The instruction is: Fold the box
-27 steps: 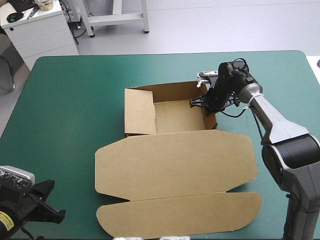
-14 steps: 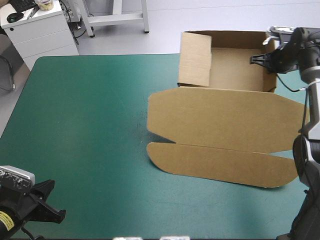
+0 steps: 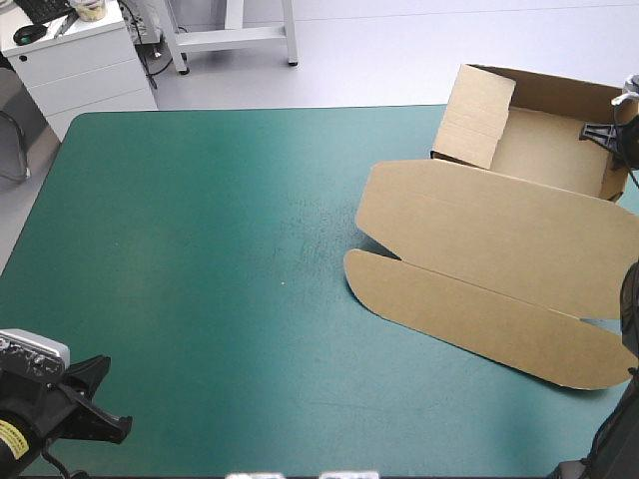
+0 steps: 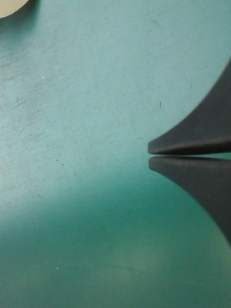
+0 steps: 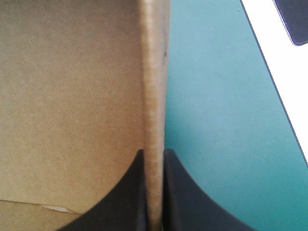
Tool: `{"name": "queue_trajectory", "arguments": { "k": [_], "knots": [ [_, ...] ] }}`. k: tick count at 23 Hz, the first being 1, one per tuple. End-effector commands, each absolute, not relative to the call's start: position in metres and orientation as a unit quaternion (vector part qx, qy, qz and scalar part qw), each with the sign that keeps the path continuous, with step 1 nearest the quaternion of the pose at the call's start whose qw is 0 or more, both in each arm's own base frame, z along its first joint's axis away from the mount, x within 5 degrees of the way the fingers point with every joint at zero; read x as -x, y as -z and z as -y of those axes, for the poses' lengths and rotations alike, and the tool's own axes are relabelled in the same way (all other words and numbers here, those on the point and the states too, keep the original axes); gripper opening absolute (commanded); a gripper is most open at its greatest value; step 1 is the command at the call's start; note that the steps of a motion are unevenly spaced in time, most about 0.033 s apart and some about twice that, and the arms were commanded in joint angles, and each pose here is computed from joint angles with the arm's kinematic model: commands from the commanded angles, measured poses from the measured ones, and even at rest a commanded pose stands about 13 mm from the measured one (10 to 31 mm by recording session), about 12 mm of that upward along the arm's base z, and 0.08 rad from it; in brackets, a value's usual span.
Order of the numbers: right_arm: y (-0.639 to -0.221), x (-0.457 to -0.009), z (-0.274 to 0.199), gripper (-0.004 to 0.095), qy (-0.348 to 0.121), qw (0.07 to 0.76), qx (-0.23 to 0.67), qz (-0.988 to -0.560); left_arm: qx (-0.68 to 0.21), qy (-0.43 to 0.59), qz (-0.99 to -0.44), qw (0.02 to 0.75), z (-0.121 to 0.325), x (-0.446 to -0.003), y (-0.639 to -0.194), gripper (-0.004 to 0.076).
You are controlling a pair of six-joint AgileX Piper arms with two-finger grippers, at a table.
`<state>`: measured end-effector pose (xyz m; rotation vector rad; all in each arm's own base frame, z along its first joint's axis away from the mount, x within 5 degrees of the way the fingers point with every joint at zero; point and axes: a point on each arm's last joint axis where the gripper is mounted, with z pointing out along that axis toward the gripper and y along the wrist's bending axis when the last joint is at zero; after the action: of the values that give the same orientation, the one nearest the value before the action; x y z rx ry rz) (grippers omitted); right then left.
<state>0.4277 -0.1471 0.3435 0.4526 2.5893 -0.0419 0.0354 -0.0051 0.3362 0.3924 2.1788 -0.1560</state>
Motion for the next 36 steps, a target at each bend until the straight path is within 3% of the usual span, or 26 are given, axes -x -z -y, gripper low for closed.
{"name": "queue_trajectory", "arguments": {
  "k": [1,6,9,13,15,17,22,23,24,29,32,36],
  "knots": [
    [-0.366,-0.413,0.162,-0.0020,0.016,0.280,-0.193,-0.940,-0.159,0.070,-0.860,0.480,0.006,-0.039,-0.348,-0.0009],
    [-0.363,-0.411,0.173,0.0010,0.024,0.275,-0.197,-0.941,-0.159,0.071,-0.859,0.481,0.007,-0.039,-0.348,-0.0009],
    [-0.363,-0.410,0.175,0.0213,0.028,0.275,-0.188,-0.943,-0.159,0.072,-0.859,0.481,0.007,-0.039,-0.348,-0.0009],
    [-0.363,-0.409,0.176,0.0621,0.038,0.272,-0.188,-0.943,-0.159,0.072,-0.858,0.482,0.007,-0.039,-0.348,-0.0010],
    [-0.363,-0.408,0.178,0.0762,0.052,0.270,-0.190,-0.943,-0.159,0.074,-0.856,0.486,0.007,-0.039,-0.349,-0.0010],
    [-0.377,-0.400,0.177,0.0841,0.063,0.282,-0.201,-0.936,-0.159,0.075,-0.856,0.487,0.007,-0.039,-0.349,-0.0009],
    [-0.450,-0.354,0.156,0.0770,0.079,0.363,-0.191,-0.908,-0.159,0.077,-0.855,0.488,0.008,-0.039,-0.349,-0.0009],
    [-0.466,-0.339,0.144,0.0678,0.058,0.386,-0.187,-0.902,-0.159,0.077,-0.855,0.487,0.008,-0.039,-0.349,-0.0009],
    [-0.478,-0.323,0.128,0.0507,0.018,0.403,-0.167,-0.900,-0.159,0.077,-0.855,0.487,0.008,-0.039,-0.349,-0.0009],
    [-0.484,-0.267,0.081,-0.0008,-0.076,0.419,-0.088,-0.901,-0.159,0.081,-0.850,0.496,0.009,-0.040,-0.351,-0.0009],
    [-0.479,-0.224,0.053,0.0000,-0.106,0.441,-0.044,-0.890,-0.148,0.095,-0.837,0.518,0.010,-0.042,-0.355,-0.0010],
    [-0.464,-0.171,0.012,-0.0001,-0.103,0.515,0.007,-0.851,-0.141,0.101,-0.831,0.528,0.010,-0.042,-0.357,-0.0010]
  ]
}}
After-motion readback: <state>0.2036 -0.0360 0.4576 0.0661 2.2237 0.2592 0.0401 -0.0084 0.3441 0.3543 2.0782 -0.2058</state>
